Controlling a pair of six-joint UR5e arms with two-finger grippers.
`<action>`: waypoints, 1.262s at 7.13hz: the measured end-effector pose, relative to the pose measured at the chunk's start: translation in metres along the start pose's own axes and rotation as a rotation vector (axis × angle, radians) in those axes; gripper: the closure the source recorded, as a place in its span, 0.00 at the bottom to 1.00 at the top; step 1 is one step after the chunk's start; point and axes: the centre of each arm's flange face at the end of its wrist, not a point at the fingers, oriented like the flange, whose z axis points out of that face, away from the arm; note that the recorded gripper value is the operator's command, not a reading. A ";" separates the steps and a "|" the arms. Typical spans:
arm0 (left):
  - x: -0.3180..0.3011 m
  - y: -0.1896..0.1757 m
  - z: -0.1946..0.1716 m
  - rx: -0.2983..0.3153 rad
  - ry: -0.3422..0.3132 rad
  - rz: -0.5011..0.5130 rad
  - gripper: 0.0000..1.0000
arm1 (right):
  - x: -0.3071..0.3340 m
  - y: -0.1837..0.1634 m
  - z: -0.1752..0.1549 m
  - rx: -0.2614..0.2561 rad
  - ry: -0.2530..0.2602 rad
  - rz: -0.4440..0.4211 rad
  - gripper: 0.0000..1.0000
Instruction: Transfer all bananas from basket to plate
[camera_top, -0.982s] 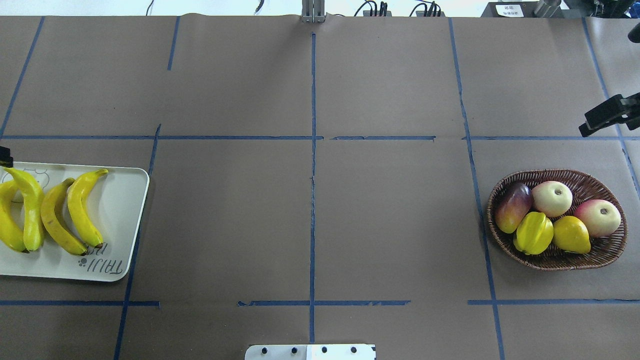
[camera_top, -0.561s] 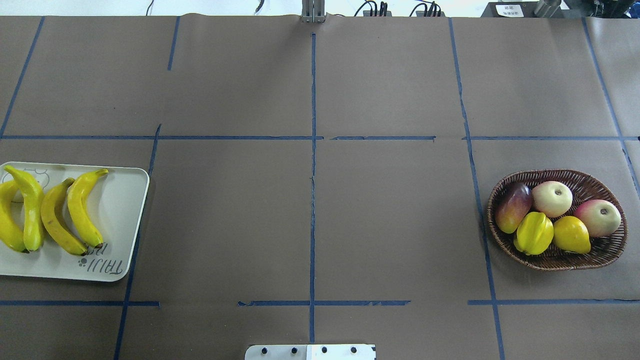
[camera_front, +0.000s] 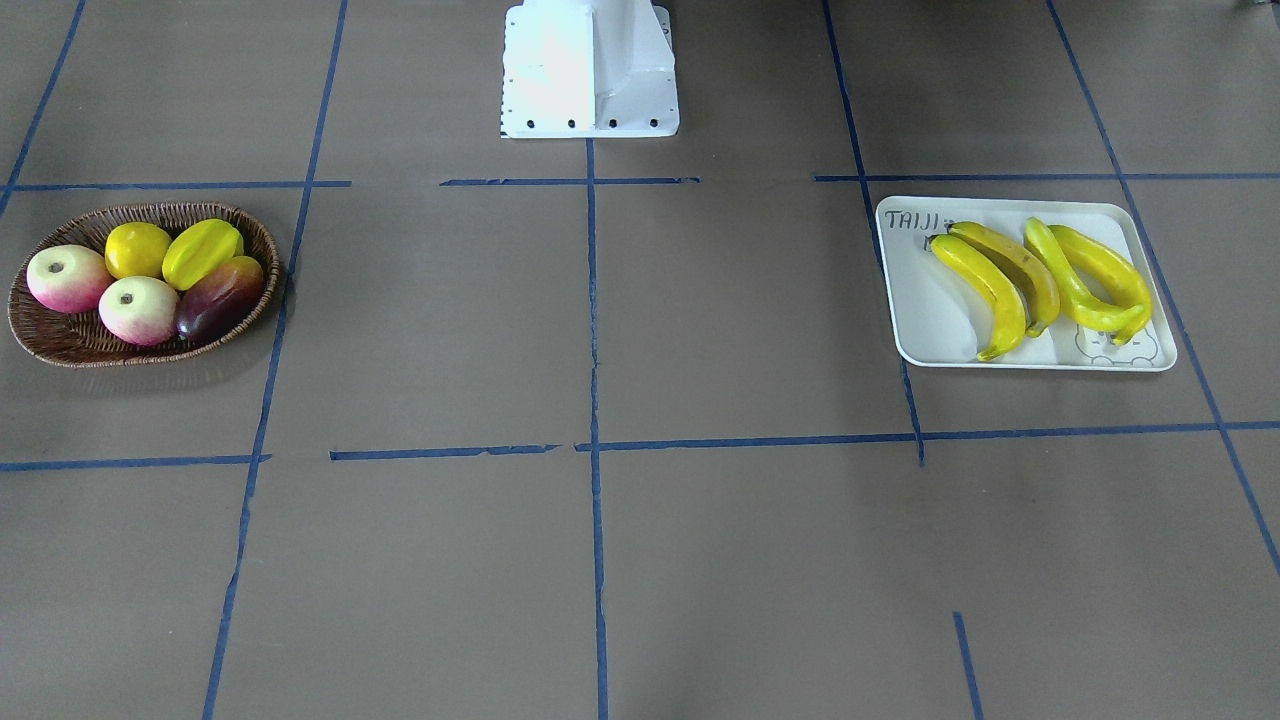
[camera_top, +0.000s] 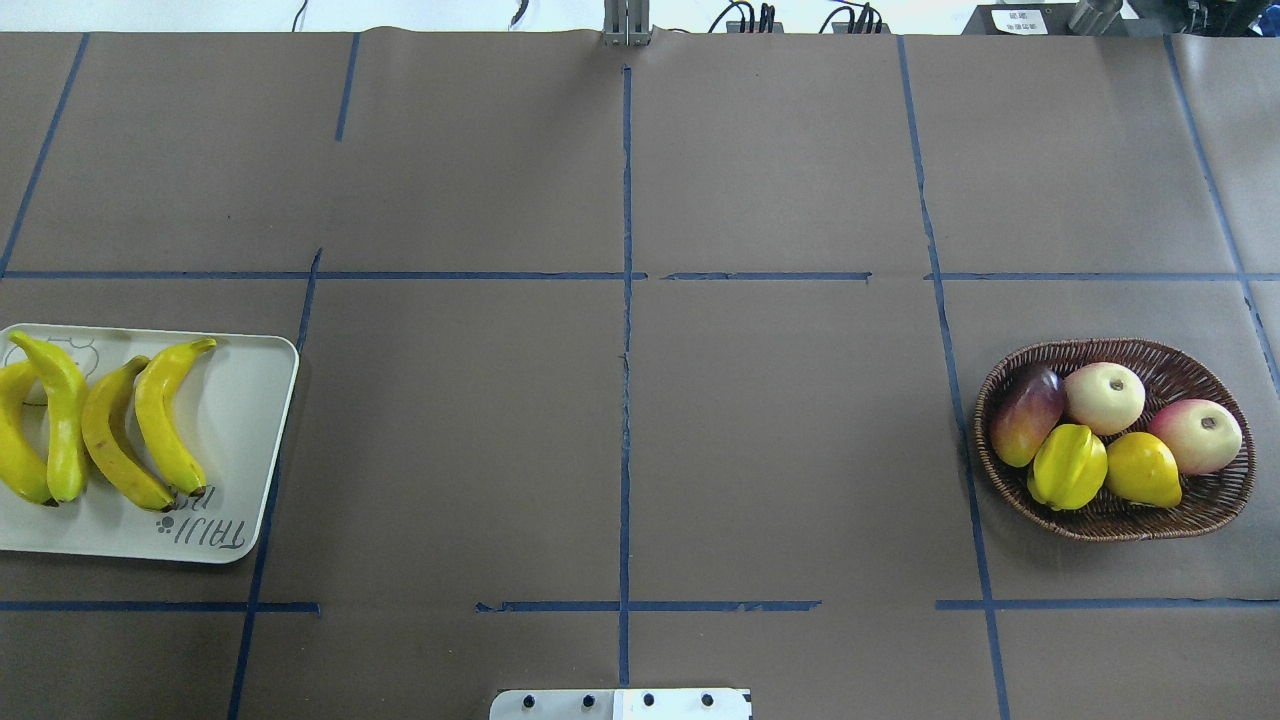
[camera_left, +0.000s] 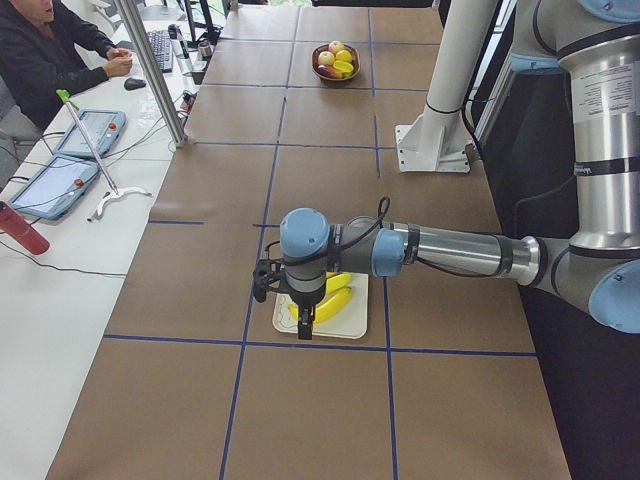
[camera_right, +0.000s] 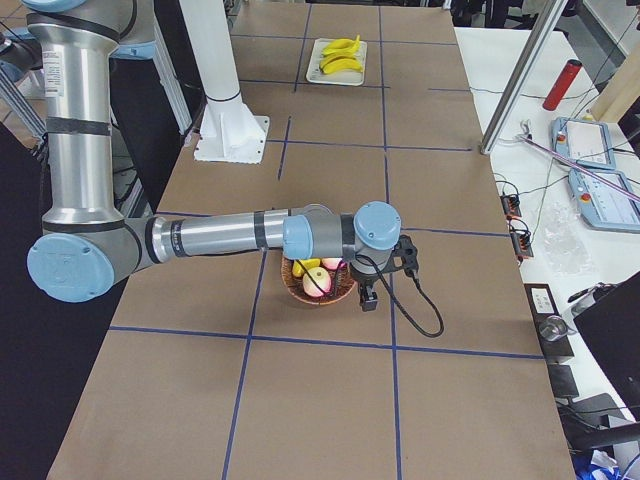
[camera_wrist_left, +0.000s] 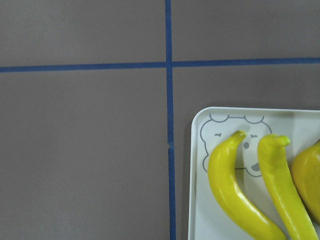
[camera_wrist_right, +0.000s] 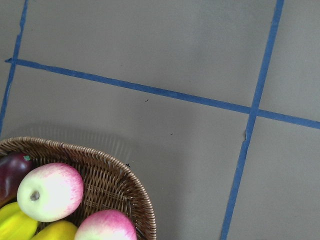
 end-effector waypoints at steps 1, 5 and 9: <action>-0.016 0.003 0.002 -0.018 0.015 -0.017 0.00 | 0.007 0.004 0.002 -0.003 0.001 0.010 0.00; -0.038 -0.007 -0.012 -0.006 0.096 -0.091 0.00 | 0.032 0.041 0.015 -0.034 -0.003 0.071 0.00; -0.045 -0.013 -0.003 -0.003 0.094 -0.084 0.00 | 0.051 0.067 0.012 -0.022 0.036 0.101 0.00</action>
